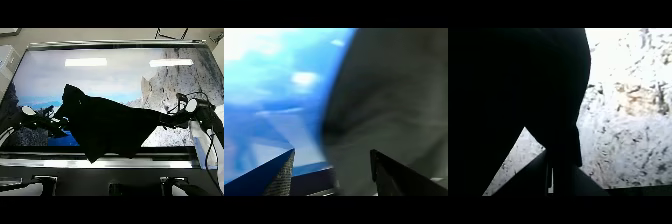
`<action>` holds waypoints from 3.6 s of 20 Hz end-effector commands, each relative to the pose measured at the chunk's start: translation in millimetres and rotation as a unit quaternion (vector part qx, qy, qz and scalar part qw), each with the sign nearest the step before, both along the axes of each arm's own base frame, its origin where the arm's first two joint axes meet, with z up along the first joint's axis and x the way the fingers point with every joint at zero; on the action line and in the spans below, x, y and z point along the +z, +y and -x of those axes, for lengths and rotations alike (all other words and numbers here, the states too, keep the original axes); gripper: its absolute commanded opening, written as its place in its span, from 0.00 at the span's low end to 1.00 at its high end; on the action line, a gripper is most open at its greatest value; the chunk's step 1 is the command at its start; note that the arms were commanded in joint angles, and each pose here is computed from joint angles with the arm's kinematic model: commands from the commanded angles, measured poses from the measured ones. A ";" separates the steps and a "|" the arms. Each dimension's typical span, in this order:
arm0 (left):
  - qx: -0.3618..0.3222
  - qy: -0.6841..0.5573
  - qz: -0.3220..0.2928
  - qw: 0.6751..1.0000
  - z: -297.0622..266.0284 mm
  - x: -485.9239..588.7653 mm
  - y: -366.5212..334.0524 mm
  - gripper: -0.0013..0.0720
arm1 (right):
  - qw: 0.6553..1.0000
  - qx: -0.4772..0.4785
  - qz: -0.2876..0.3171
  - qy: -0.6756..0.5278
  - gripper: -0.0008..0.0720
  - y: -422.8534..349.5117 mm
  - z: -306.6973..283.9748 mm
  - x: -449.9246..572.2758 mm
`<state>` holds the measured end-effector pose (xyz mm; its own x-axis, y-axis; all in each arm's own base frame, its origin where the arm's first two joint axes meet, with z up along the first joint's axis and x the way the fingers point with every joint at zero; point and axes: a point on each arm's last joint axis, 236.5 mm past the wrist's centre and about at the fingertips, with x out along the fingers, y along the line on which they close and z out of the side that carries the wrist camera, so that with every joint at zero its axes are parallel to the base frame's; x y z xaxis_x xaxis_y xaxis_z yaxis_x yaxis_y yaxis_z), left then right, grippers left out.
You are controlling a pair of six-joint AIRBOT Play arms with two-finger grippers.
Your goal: Fold the clothes and pants, and hang the long-sleeved shirts on hangers.
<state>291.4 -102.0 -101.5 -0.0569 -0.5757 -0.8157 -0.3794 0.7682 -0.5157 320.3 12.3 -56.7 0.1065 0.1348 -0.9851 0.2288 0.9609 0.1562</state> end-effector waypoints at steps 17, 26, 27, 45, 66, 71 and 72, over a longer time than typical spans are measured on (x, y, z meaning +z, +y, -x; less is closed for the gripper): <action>0.061 -0.836 -0.087 0.539 40.5 702.8 13.9 0.05 | 0.737 -0.007 0.154 -0.658 0.05 -36.6 15.9 576.1; 0.114 -0.880 -0.103 0.449 107.3 741.7 28.6 0.04 | 0.686 -0.020 0.165 -0.709 0.05 -35.2 101.3 615.3; 0.105 -0.862 -0.110 0.484 87.3 724.9 29.0 0.04 | 0.702 -0.018 0.165 -0.692 0.05 -36.5 90.3 604.4; 0.131 -0.366 -0.058 0.920 -273.3 96.7 24.8 0.05 | 0.947 -0.152 -0.058 -0.278 0.06 -11.7 -253.0 41.7; -0.071 -0.240 -0.120 0.961 -185.7 85.7 27.6 0.05 | 0.980 -0.110 0.003 -0.168 0.05 -65.6 -191.4 43.5; -0.074 -0.142 -0.102 0.982 -135.3 25.2 17.6 0.05 | 0.998 -0.058 -0.009 -0.022 0.05 -43.9 -122.9 -10.8; -0.066 -0.142 -0.095 0.983 -135.6 20.5 13.0 0.05 | 0.998 -0.054 -0.008 -0.015 0.06 -43.7 -118.4 -15.2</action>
